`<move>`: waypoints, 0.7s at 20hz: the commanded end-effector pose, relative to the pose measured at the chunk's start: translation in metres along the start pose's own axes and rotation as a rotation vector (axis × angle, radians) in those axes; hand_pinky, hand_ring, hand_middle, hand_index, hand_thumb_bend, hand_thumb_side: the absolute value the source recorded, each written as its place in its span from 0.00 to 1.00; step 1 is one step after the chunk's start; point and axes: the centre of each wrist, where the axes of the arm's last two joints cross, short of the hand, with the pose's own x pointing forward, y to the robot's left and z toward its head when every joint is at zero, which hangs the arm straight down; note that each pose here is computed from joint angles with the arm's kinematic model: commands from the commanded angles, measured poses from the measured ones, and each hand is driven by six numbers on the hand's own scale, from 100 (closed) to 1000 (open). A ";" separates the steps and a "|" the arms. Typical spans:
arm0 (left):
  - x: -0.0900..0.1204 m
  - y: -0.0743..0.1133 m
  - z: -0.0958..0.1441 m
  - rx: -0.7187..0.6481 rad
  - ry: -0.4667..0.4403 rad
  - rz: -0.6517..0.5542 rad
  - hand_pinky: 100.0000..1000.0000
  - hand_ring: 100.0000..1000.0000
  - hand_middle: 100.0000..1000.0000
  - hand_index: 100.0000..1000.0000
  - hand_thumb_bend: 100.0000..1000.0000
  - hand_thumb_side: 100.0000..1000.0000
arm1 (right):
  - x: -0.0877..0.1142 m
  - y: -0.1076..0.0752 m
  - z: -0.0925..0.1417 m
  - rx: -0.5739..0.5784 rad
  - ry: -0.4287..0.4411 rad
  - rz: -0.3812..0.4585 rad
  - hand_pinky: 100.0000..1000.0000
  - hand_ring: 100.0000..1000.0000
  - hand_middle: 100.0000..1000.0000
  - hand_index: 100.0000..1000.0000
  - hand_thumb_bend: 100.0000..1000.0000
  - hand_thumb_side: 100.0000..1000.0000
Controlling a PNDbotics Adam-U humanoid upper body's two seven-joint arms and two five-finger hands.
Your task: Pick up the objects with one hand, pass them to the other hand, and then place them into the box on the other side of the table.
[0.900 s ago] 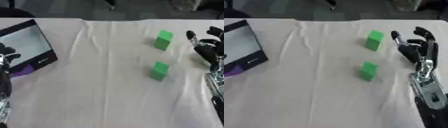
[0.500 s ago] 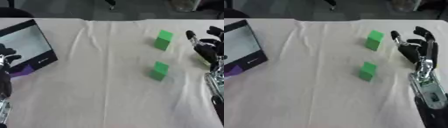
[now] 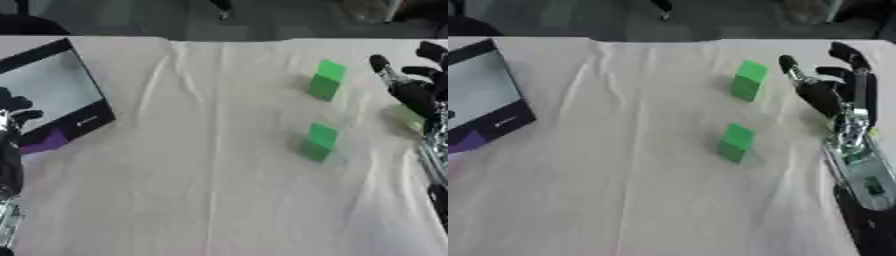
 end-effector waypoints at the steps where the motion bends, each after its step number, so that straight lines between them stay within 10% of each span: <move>1: 0.008 0.005 -0.004 -0.011 -0.026 -0.025 0.94 0.55 0.53 0.60 0.42 0.60 | 0.023 -0.020 -0.021 0.092 -0.023 0.094 0.58 0.69 0.80 0.81 0.69 0.26; 14: 0.007 0.002 -0.004 -0.036 -0.014 -0.030 0.94 0.54 0.53 0.59 0.41 0.60 | 0.060 -0.040 -0.107 0.580 0.224 0.446 0.76 0.78 0.84 0.85 0.69 0.04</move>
